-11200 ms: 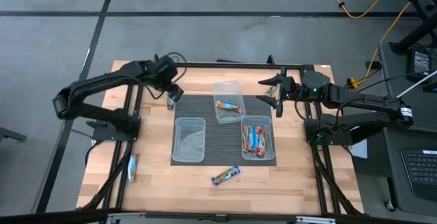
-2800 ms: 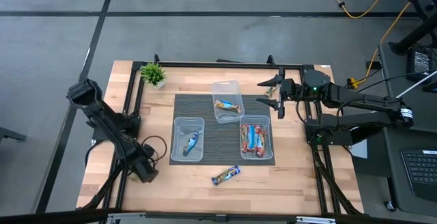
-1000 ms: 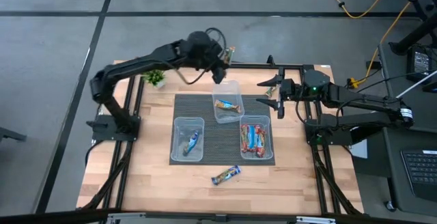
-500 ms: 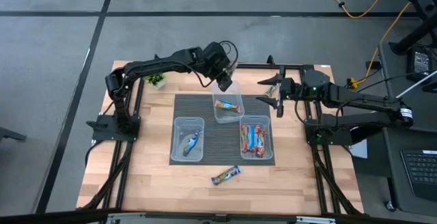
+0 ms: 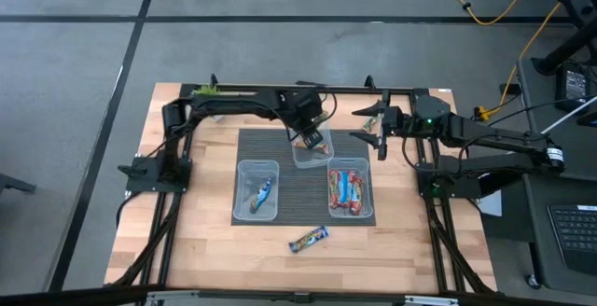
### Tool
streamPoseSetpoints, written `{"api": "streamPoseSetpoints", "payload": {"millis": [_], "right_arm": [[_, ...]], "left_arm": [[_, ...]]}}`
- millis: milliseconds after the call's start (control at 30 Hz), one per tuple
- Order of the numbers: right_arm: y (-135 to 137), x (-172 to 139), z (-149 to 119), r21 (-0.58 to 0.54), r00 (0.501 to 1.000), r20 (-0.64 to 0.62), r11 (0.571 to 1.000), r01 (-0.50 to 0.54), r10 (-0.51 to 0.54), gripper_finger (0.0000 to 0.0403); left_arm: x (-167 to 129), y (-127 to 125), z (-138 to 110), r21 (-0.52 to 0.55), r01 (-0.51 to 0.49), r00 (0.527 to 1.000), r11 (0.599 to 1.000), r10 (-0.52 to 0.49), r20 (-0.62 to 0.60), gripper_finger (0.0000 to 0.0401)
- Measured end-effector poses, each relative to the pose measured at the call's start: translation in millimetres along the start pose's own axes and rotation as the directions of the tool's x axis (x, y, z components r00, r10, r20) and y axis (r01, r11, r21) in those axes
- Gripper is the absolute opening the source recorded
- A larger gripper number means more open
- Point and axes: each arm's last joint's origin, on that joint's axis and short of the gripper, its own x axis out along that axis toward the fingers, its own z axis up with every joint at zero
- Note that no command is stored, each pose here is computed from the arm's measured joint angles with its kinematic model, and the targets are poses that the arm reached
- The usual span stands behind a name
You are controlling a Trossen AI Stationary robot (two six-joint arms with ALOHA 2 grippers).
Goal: Pick and place Granola Bars by type
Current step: Put the yellow granola bar into the top transparent bin
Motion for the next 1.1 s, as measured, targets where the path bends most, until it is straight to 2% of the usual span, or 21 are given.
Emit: {"api": "streamPoseSetpoints", "payload": {"millis": [200, 433, 500, 567, 633, 700, 833, 867, 900, 967, 1033, 1100], "right_arm": [[0, 0, 0, 0.003, 1.000, -0.001, 1.000, 0.001, -0.001, 0.0275], [-1, 0, -2, 0.009, 0.999, -0.021, 0.999, 0.035, -0.035, 0.0275], [-2, 0, -3, 0.029, 0.997, -0.041, 0.997, 0.074, -0.073, 0.0275], [-4, -1, -6, 0.087, 0.985, -0.083, 0.983, 0.159, -0.152, 0.0275], [-10, -2, -13, 0.180, 0.948, -0.157, 0.936, 0.302, -0.275, 0.0275], [-17, -5, -22, 0.295, 0.889, -0.255, 0.845, 0.447, -0.381, 0.0275], [-29, -11, -39, 0.414, 0.791, -0.412, 0.680, 0.605, -0.452, 0.0275], [-32, -11, -44, 0.437, 0.760, -0.452, 0.627, 0.645, -0.467, 0.0275], [-36, -12, -48, 0.454, 0.729, -0.484, 0.573, 0.683, -0.484, 0.0275], [-45, -14, -56, 0.449, 0.666, -0.549, 0.494, 0.744, -0.505, 0.0275], [-54, -14, -63, 0.436, 0.624, -0.594, 0.449, 0.780, -0.508, 0.0275], [-63, -11, -71, 0.422, 0.603, -0.630, 0.436, 0.795, -0.489, 0.0275]], "left_arm": [[7, 3, 1, -0.006, 0.070, 0.997, 0.998, -0.070, -0.015, 0.0053], [2, 2, 3, 0.012, 0.078, 0.997, 0.997, -0.078, 0.001, 0.0129], [-4, 3, 5, 0.011, 0.080, 0.997, 0.997, -0.080, 0.020, 0.0149], [-17, 1, 8, 0.014, 0.086, 0.995, 0.996, -0.086, 0.047, 0.0165], [-33, 1, 11, 0.016, 0.087, 0.992, 0.996, -0.088, 0.088, 0.0175], [-54, 2, 15, 0.016, 0.063, 0.987, 0.998, -0.065, 0.146, 0.0181], [-103, 3, 21, 0.027, 0.004, 0.959, 1.000, -0.011, 0.285, 0.0182], [-115, 3, 21, 0.030, -0.017, 0.947, 0.999, 0.007, 0.320, 0.0182], [-128, 3, 22, 0.031, -0.039, 0.931, 0.999, 0.025, 0.364, 0.0182], [-151, 3, 22, 0.023, -0.079, 0.900, 0.997, 0.062, 0.431, 0.0182], [-173, 3, 21, 0.012, -0.111, 0.860, 0.994, 0.090, 0.502, 0.0182], [-190, 3, 20, 0.000, -0.151, 0.824, 0.989, 0.126, 0.553, 0.0182]]}}
